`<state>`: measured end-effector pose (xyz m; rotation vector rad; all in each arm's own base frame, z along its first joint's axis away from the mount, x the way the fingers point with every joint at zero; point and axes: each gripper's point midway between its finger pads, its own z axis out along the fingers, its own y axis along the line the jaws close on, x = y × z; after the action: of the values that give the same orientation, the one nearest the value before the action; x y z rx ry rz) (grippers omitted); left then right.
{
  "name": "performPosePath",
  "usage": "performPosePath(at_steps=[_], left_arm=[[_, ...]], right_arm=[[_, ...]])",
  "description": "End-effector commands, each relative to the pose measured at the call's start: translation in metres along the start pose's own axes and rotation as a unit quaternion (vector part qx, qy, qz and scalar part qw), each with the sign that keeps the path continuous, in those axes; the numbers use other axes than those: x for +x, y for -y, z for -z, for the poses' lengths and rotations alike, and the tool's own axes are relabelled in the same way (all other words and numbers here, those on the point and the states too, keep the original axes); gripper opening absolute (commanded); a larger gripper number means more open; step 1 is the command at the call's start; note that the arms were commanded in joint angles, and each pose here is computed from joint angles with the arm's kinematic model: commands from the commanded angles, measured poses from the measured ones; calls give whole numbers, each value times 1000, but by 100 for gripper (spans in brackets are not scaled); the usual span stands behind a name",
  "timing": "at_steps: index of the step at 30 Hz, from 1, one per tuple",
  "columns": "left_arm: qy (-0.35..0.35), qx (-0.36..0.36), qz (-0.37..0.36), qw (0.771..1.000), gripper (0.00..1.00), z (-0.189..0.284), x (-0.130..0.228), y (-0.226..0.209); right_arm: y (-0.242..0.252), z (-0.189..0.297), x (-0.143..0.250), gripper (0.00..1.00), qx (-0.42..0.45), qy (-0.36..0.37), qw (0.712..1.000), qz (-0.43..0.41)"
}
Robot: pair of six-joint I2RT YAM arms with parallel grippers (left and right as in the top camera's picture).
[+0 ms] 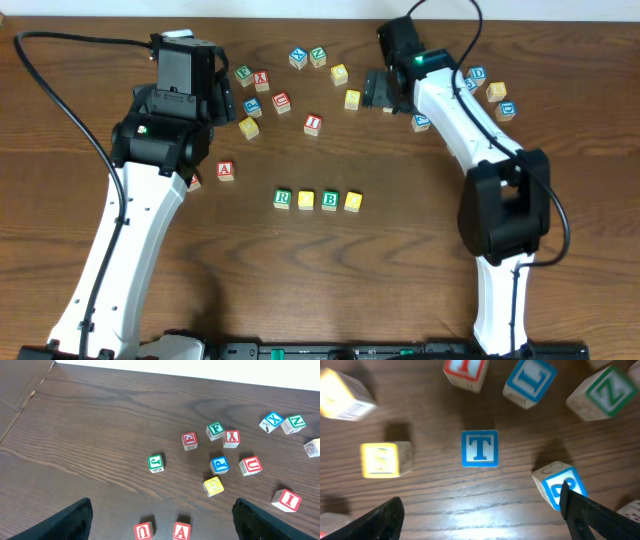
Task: Spell out ROBOT
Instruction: 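Lower the open right gripper down around the blue T block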
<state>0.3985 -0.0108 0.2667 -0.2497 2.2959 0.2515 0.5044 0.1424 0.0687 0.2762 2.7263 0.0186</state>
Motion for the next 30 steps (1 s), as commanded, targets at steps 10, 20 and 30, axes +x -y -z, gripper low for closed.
performPosePath(at_steps=[10, 20, 30], left_arm=[[4, -7, 0, 1000, 88, 0, -5, -4], [4, -7, 0, 1000, 88, 0, -5, -4], [4, -7, 0, 1000, 88, 0, -5, -4]], right_arm=[[-8, -2, 0, 89, -6, 0, 1000, -5], [-2, 20, -12, 86, -23, -15, 1000, 6], [0, -3, -6, 88, -10, -28, 1000, 9]])
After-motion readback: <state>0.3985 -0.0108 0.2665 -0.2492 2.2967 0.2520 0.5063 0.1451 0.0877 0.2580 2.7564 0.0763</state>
